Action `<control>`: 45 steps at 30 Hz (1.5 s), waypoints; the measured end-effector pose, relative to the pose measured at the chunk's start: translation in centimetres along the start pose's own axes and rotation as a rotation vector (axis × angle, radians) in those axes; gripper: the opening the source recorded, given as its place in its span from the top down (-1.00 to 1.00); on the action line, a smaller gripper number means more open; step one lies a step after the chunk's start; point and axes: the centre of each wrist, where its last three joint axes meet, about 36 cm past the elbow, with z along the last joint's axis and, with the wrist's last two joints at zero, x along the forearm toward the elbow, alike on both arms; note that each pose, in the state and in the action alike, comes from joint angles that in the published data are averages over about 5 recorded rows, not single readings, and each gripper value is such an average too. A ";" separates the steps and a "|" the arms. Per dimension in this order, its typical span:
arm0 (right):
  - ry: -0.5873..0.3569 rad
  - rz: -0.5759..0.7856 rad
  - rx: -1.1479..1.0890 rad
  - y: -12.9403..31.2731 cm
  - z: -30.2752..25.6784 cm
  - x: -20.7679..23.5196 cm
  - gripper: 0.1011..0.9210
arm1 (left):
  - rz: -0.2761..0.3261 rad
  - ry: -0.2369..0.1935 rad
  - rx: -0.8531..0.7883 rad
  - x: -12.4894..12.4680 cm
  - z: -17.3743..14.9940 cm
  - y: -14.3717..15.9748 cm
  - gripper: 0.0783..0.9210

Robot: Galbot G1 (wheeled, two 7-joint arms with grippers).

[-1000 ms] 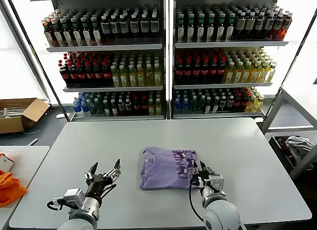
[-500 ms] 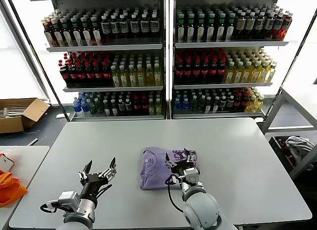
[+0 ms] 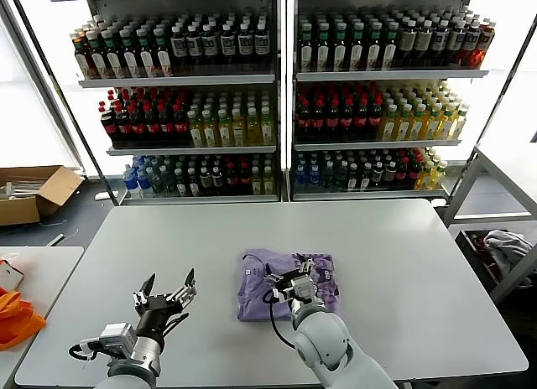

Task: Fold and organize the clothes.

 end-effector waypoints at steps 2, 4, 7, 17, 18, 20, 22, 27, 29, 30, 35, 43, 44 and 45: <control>0.011 -0.006 0.001 0.3 0.2 -0.2 -0.76 | 0.000 0.001 -0.001 0.0 0.0 0.0 -0.77; 0.017 -0.008 -0.002 0.4 0.3 -0.4 -0.76 | 0.000 0.003 -0.001 0.0 0.1 0.0 -0.77; 0.022 -0.009 -0.008 0.4 0.3 -0.5 -0.76 | 0.002 0.007 0.002 0.0 0.2 -0.1 -0.77; -0.027 0.014 -0.075 -1.2 -1.5 1.0 -0.76 | 0.013 -0.013 0.004 0.4 0.0 -0.3 -0.77; -0.040 0.022 -0.084 -1.8 -1.9 1.4 -0.76 | 0.016 -0.017 0.004 0.4 -0.1 -0.4 -0.77; -0.068 0.041 -0.095 -2.9 -2.5 2.5 -0.76 | 0.022 -0.027 0.006 0.4 -0.2 -0.6 -0.77; -0.092 0.062 -0.097 -4.1 -3.0 3.6 -0.76 | 0.027 -0.038 0.007 0.4 -0.2 -0.8 -0.77; -0.134 0.127 -0.078 -6.9 -3.0 6.6 -0.76 | 0.037 -0.070 -0.005 0.1 -0.1 -1.1 -0.77; -0.145 0.157 -0.075 -7.8 -2.7 7.7 -0.76 | 0.039 -0.085 -0.012 -0.1 0.0 -1.2 -0.77; -0.149 0.172 -0.075 -8.3 -2.5 8.2 -0.76 | 0.039 -0.092 -0.016 -0.2 0.0 -1.3 -0.77; -0.157 0.243 -0.094 -10.0 -1.8 10.5 -0.76 | 0.034 -0.128 -0.041 -0.5 0.5 -1.4 -0.77; -0.171 0.318 -0.104 -11.7 -1.6 13.1 -0.76 | 0.029 -0.169 -0.096 -0.4 1.0 -1.8 -0.77; -0.172 0.324 -0.102 -11.9 -1.6 13.3 -0.76 | 0.030 -0.171 -0.102 -0.4 1.1 -1.8 -0.77; -0.173 0.330 -0.100 -12.0 -1.6 13.5 -0.76 | 0.031 -0.172 -0.107 -0.3 1.1 -1.8 -0.77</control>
